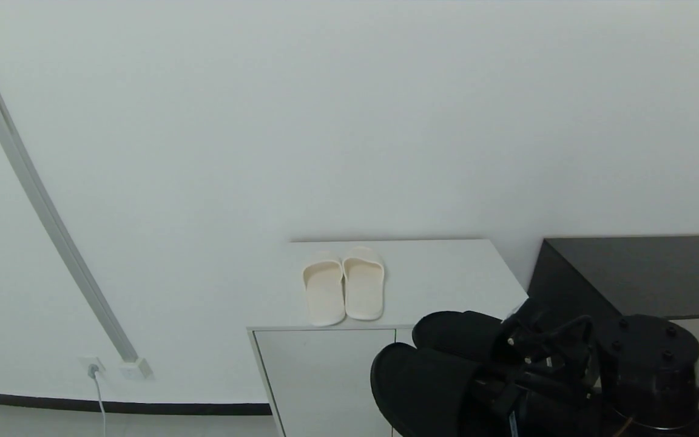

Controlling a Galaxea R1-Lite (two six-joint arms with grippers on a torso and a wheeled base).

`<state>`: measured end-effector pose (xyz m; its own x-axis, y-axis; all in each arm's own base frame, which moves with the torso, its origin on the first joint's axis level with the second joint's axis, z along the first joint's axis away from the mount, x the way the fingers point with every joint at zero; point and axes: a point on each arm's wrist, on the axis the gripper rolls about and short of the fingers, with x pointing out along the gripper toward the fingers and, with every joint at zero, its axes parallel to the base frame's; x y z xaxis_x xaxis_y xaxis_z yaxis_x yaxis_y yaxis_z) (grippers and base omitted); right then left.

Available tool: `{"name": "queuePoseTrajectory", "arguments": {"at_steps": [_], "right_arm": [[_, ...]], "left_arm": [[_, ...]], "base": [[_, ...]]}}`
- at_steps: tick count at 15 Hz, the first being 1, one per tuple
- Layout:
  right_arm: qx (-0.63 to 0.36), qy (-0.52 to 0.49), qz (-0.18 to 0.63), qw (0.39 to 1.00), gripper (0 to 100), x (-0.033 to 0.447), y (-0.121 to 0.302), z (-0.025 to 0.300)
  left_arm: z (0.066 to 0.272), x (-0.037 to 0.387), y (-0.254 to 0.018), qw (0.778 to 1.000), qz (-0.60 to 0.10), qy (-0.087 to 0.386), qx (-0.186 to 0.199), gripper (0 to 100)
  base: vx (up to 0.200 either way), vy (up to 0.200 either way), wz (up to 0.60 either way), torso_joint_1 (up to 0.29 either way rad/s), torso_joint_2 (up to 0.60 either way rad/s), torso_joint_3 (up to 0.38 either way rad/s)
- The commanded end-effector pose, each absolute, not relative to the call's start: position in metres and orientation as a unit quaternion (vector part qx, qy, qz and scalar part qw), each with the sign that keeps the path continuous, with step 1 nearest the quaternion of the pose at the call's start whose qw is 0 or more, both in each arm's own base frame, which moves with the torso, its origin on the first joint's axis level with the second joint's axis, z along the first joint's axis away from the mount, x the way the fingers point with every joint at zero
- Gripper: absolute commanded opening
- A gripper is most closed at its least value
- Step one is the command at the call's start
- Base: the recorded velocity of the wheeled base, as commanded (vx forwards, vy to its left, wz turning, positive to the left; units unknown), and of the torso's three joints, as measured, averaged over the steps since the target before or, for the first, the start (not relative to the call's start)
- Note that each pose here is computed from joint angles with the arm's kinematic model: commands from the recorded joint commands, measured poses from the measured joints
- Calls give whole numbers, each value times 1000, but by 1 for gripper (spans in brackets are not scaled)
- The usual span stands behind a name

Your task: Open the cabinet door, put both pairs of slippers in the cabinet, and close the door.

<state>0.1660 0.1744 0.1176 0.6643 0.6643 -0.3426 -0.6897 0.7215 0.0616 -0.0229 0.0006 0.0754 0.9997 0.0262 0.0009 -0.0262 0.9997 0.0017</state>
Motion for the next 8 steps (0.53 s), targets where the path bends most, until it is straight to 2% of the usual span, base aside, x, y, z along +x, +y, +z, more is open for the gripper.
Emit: {"name": "queuePoseTrajectory", "arguments": {"at_steps": [1, 8], "right_arm": [[-38, 176, 372, 911, 0, 165, 174, 116], [-40, 181, 378, 907, 0, 165, 177, 113]], "left_arm": [[75, -23, 1, 1000, 14, 0, 1, 0], [75, -23, 1, 1000, 14, 0, 0, 0]], "base": [[0, 0, 0, 0, 0, 0], [0, 0, 0, 0, 0, 0]]}}
